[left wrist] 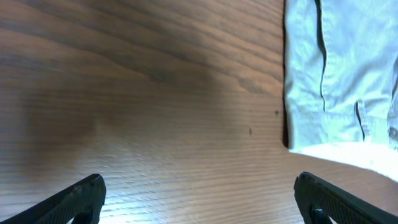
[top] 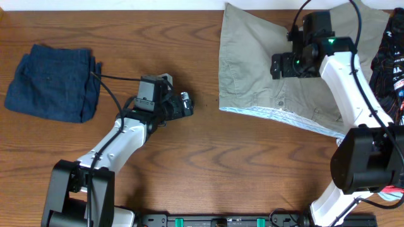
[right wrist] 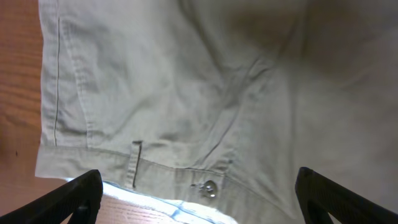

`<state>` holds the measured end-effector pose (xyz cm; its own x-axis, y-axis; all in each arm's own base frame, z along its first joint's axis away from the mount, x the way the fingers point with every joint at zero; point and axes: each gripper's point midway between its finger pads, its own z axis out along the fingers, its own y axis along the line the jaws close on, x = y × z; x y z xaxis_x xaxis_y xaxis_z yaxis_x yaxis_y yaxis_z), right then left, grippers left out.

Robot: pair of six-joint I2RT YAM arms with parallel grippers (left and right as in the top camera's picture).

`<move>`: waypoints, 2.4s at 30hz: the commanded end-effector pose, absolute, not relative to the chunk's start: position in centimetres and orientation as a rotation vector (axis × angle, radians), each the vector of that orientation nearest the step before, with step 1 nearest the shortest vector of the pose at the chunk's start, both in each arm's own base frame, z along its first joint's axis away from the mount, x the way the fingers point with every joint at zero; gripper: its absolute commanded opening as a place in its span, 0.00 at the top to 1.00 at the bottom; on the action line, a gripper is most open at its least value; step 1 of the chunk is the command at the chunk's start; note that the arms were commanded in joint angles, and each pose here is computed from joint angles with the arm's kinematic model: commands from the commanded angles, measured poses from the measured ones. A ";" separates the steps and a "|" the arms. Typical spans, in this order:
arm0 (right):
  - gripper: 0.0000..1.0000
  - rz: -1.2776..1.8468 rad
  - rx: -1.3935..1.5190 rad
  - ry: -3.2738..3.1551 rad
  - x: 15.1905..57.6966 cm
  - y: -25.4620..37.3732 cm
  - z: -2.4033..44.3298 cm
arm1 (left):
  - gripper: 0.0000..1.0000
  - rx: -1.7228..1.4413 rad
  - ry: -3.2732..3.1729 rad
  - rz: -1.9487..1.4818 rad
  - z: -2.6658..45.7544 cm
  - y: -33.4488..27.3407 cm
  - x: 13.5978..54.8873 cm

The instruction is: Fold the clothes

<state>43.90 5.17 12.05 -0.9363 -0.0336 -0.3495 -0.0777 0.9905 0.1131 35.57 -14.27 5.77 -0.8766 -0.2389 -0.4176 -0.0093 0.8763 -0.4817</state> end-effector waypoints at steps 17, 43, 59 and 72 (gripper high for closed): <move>0.08 0.296 -0.793 2.773 37.7 14.5 2.7 | 0.03 -0.200 2.609 -0.657 5.7 -14.4 35.1; 0.99 0.222 -0.674 2.795 37.1 15.1 0.7 | 0.02 -0.200 2.609 -0.658 5.7 -14.4 35.0; 0.99 0.670 -1.041 2.609 31.5 27.9 2.6 | 0.02 -0.199 2.609 -0.657 5.7 -14.4 35.1; 0.44 0.216 -0.974 2.530 36.8 24.2 2.2 | 0.02 -0.204 2.607 -0.643 5.7 -14.2 35.1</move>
